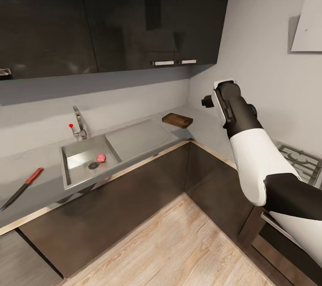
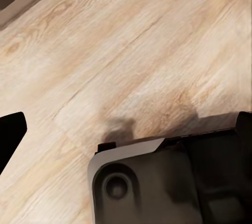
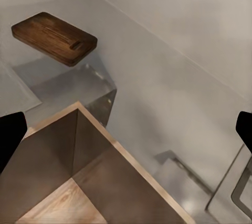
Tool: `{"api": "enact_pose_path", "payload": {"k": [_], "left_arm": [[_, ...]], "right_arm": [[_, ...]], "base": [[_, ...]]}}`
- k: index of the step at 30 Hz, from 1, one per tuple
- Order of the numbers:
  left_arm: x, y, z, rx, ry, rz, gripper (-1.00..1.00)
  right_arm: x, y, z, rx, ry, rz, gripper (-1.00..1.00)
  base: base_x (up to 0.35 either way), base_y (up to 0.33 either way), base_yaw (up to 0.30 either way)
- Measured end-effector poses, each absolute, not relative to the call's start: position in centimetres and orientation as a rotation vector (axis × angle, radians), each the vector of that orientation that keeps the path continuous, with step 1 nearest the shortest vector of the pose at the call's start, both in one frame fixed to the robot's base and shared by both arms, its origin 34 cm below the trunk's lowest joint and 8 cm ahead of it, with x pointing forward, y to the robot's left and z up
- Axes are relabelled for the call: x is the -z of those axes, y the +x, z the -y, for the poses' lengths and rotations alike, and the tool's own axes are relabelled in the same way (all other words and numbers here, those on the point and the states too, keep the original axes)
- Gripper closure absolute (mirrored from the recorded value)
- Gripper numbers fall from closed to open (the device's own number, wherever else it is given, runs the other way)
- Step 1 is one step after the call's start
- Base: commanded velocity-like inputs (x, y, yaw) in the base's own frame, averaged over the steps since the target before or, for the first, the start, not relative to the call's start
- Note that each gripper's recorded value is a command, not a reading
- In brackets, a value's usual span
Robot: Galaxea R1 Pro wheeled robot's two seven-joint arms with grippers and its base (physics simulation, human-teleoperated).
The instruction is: In the kitchen, take the Vidalia onion out of the sink, dice it on the chopping board with the paring knife, put the diced onion into the bowl on the countertop, then place both the paring knife and the chopping board into the sink.
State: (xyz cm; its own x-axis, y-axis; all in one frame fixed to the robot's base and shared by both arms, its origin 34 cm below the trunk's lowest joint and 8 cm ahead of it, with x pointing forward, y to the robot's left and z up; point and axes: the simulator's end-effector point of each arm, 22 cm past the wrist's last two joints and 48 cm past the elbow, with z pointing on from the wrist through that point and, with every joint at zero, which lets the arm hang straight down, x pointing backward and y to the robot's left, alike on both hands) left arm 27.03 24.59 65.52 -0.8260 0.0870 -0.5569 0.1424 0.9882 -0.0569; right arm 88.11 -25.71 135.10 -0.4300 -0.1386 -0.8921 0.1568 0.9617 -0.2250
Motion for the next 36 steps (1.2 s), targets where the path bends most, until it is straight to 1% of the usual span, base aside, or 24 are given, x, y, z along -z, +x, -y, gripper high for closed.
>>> {"api": "enact_pose_path", "payload": {"k": [9, 12, 19, 28, 36], "left_arm": [[-65.5, 26.3, -24.0, 0.182, 0.186, -2.547, -1.0], [-65.4, 25.7, -24.0, 0.189, 0.191, -2.559, -1.0], [-65.2, 25.3, -23.7, 0.196, 0.199, -2.569, -1.0], [-65.2, 25.0, -23.5, 0.202, 0.206, -2.574, -1.0], [-65.2, 25.0, -23.5, 0.202, 0.204, -2.575, -1.0]], "right_arm": [[-134.8, 88.1, 25.8, 0.33, 0.013, -1.995, -1.0], [-134.7, 88.1, 27.1, 0.345, 0.026, -1.997, -1.0], [-131.5, 88.5, 28.7, 0.239, -0.031, -2.081, -1.0], [-129.4, 88.4, 29.6, 0.207, -0.041, -2.134, -1.0], [-128.9, 88.4, 29.6, 0.207, -0.041, -2.147, -1.0]], "base": [[0.0, 0.0, 0.0], [0.0, 0.0, 0.0], [0.017, -0.023, 0.0], [0.165, -0.094, 0.0], [0.264, 0.102, 0.0]]}}
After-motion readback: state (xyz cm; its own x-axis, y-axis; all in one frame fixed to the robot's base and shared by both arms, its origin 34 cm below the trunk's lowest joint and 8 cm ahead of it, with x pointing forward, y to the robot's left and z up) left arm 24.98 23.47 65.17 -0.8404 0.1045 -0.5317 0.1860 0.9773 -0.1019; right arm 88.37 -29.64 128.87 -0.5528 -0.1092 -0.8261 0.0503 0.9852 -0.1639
